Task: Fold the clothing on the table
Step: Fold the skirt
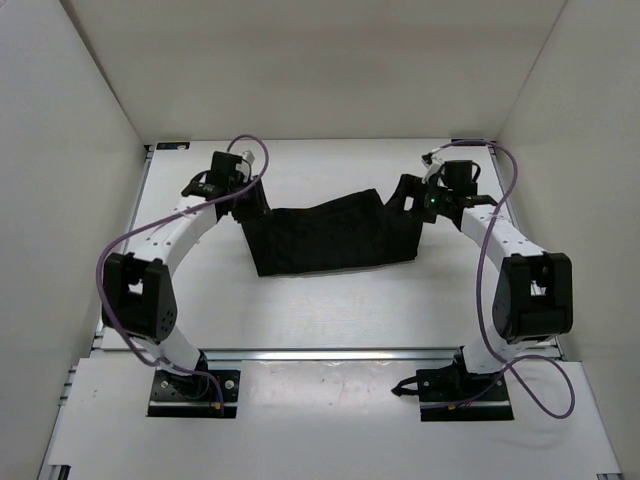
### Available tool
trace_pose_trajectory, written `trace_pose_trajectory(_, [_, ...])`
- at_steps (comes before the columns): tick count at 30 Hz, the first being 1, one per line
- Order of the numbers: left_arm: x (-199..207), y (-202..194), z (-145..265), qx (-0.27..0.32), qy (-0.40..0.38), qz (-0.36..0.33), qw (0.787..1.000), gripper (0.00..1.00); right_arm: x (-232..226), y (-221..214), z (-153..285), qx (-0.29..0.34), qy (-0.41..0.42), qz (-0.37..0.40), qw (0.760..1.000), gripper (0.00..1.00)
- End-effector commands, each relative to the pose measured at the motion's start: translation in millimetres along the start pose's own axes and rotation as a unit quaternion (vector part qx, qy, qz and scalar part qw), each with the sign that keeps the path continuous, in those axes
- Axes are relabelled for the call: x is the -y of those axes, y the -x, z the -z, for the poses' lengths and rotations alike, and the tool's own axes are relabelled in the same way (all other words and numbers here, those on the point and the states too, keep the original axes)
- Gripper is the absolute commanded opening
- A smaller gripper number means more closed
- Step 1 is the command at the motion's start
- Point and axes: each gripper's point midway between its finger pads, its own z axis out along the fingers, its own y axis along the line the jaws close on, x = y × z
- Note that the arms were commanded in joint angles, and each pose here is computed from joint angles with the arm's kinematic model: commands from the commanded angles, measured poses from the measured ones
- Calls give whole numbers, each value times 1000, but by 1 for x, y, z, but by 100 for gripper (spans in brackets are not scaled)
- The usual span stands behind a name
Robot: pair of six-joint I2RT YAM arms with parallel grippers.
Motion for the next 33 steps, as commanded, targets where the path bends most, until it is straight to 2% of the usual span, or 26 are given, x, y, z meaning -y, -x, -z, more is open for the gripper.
trace_pose_trajectory(1, [36,-6,7,34,-43,-29,998,42,-2,-9,-14,-15,-22,63,998,81])
trace_pose_trajectory(2, [36,-13,-1,27,-45,-24,998,20,2,-19,-22,-33,-31,78,996,79])
trace_pose_trajectory(3, [39,-24,-6,13,-49,-26,998,8,2,-20,-24,-37,-34,91,995,77])
trace_pose_trajectory(4, [40,-33,-11,3,-51,-27,998,0,7,-28,-29,-52,-40,90,994,76])
trace_pose_trajectory(9, [34,-65,-28,-37,-35,-28,998,0,23,-44,-35,-80,-72,100,989,74])
trace_pose_trajectory(11, [26,-74,-34,-45,-25,-18,999,0,30,-43,-35,-77,-88,102,988,68])
trace_pose_trajectory(14, [8,-84,-43,-70,-2,-2,998,0,49,-45,-34,-81,-109,86,987,43])
trace_pose_trajectory(15, [8,-90,-45,-81,1,0,997,0,52,-46,-34,-84,-107,79,988,31])
trace_pose_trajectory(16, [3,-88,-48,-81,10,0,997,0,56,-45,-34,-86,-109,73,988,23])
trace_pose_trajectory(19, [-4,-100,-55,-104,38,-2,994,0,64,-54,-38,-113,-125,63,984,8])
trace_pose_trajectory(22, [-11,-103,-60,-118,62,-3,991,0,80,-70,-41,-149,-161,64,974,0])
trace_pose_trajectory(26, [-14,-106,-60,-127,63,3,990,0,83,-77,-37,-167,-157,45,972,3])
trace_pose_trajectory(27, [-14,-104,-60,-123,64,1,990,0,80,-69,-35,-154,-154,45,975,6])
trace_pose_trajectory(29, [-14,-104,-60,-121,67,0,990,0,79,-66,-31,-141,-154,38,977,22])
trace_pose_trajectory(30, [-15,-106,-60,-124,67,1,990,0,78,-59,-27,-129,-153,39,979,23])
trace_pose_trajectory(33, [-16,-113,-60,-134,69,4,989,0,80,-51,-21,-113,-153,32,981,38])
